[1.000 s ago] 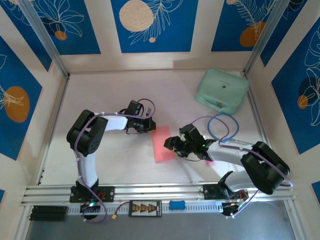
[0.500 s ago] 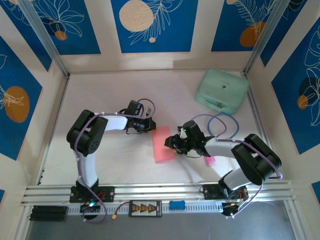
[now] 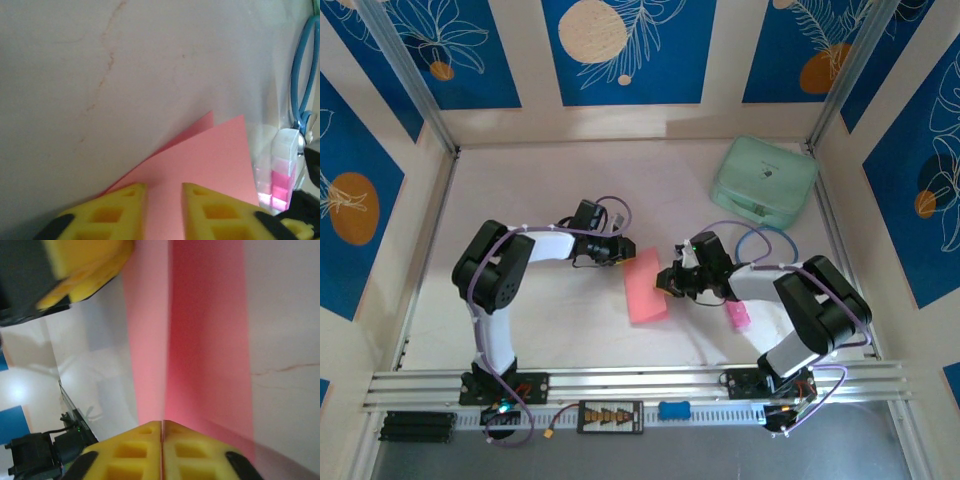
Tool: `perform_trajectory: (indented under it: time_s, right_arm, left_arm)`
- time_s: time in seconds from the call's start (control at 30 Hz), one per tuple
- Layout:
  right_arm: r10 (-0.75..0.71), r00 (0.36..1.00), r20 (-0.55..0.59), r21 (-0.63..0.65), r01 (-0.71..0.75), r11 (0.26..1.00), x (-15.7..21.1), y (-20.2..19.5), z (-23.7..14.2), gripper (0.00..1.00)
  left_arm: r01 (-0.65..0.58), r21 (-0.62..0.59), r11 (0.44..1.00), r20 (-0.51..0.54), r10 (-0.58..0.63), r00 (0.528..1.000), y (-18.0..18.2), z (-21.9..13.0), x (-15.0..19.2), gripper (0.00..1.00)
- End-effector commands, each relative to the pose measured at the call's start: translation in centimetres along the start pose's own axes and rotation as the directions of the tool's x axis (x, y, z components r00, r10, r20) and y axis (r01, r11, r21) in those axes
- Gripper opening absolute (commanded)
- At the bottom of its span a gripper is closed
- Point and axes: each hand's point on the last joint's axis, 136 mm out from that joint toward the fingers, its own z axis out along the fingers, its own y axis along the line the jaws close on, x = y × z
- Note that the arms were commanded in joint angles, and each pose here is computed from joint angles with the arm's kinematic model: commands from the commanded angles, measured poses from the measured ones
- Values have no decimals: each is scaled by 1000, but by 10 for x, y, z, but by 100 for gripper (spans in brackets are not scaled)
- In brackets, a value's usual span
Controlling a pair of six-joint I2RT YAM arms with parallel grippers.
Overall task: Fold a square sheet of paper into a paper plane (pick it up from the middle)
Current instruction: Fold the triangle a second time at the center of the table.
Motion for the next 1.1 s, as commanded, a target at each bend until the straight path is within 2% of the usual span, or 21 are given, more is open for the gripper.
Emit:
perform_trajectory:
  time_s: [0.0, 0.1, 0.3, 0.43, 0.5, 0.67, 0.87, 1.07]
  right_arm:
    - [14, 1000, -8, 1, -14, 1000, -2, 0, 0, 7]
    - [39, 998, 41, 23, -40, 999, -9, -3, -3, 5]
    - [104, 988, 114, 71, -112, 991, -22, -16, -15, 5]
    - [142, 984, 103, 66, -149, 987, -25, -20, -17, 6]
    - [153, 984, 95, 60, -159, 985, -25, -20, -16, 9]
    - [140, 989, 58, 29, -141, 990, -22, -13, -15, 17]
    - [126, 991, 52, 18, -128, 992, -25, -11, -18, 17]
    - [110, 994, 27, -12, -110, 994, -30, -6, -21, 18]
  left_arm:
    - [-6, -14, 1000, 0, 6, 1000, -8, -13, 7, 39]
    - [-48, -9, 999, 44, 49, 998, -20, -26, 3, 47]
    - [-198, -54, 979, 116, 203, 972, -38, -49, 4, 48]
    - [-348, -80, 934, 106, 355, 929, -58, -49, 27, 49]
    - [-436, -101, 894, 91, 445, 891, -68, -44, 45, 49]
    - [-654, -155, 740, 36, 666, 745, -88, -33, 91, 51]
    - [-776, -199, 598, -15, 790, 613, -98, -19, 134, 57]
    - [-836, -282, 470, -89, 855, 511, -101, 0, 147, 62]
